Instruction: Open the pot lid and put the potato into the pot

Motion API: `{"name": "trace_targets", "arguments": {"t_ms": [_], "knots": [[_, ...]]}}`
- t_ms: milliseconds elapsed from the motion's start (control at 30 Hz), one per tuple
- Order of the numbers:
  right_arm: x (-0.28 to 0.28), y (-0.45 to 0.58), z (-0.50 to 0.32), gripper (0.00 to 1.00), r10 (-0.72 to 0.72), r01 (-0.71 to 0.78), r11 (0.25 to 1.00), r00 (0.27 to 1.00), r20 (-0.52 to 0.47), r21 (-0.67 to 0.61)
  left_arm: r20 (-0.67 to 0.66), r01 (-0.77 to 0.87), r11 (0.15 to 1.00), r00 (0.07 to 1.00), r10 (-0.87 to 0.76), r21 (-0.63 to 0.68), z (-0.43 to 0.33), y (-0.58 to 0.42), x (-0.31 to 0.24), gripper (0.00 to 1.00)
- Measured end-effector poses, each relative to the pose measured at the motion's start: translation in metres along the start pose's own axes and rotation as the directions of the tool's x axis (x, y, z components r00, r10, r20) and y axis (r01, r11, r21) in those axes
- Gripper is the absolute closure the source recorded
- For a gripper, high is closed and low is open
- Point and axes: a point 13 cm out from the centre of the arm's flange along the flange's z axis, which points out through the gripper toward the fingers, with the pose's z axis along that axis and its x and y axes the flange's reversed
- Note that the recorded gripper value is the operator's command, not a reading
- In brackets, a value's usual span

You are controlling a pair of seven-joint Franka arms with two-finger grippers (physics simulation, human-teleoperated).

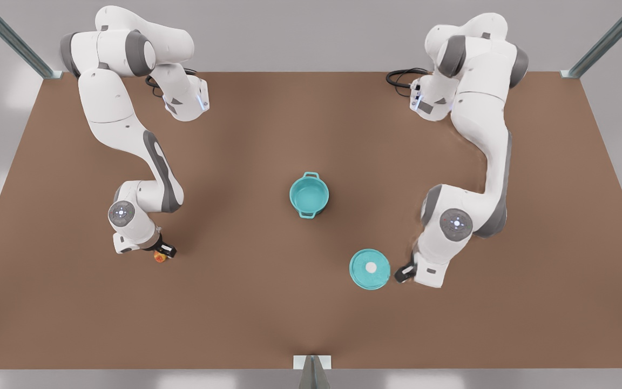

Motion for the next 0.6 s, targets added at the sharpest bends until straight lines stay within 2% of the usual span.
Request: {"name": "trace_targets", "arguments": {"t_ms": [67,167,333,467,600], "knots": [[0.0,0.0,0.001,0.26,0.001,-0.001,1.0,1.0,-0.001,0.0,-0.064,0.049,0.999,0.997,-0.05,-0.019,-0.074,0.103,0.0,0.0],[0.0,0.0,0.001,0.34,0.002,-0.002,1.0,1.0,-0.001,0.001,-0.086,-0.037,0.999,0.996,0.037,0.0,-0.147,0.126,0.001,0.0],[0.0,-0.001,0.001,0.45,0.004,-0.004,1.0,1.0,-0.002,0.001,-0.247,-0.198,0.98,0.951,0.185,-0.03,-0.151,0.151,0.035,0.0],[-0.002,-0.001,-0.004,0.45,0.006,-0.006,1.0,1.0,0.0,0.0,-0.331,-0.294,0.955,0.904,0.269,-0.026,-0.142,0.162,0.055,0.0],[-0.008,0.001,-0.021,0.45,0.009,-0.009,1.0,1.0,0.008,-0.006,-0.358,-0.369,0.929,0.869,0.342,-0.01,-0.143,0.165,0.062,0.0]]}}
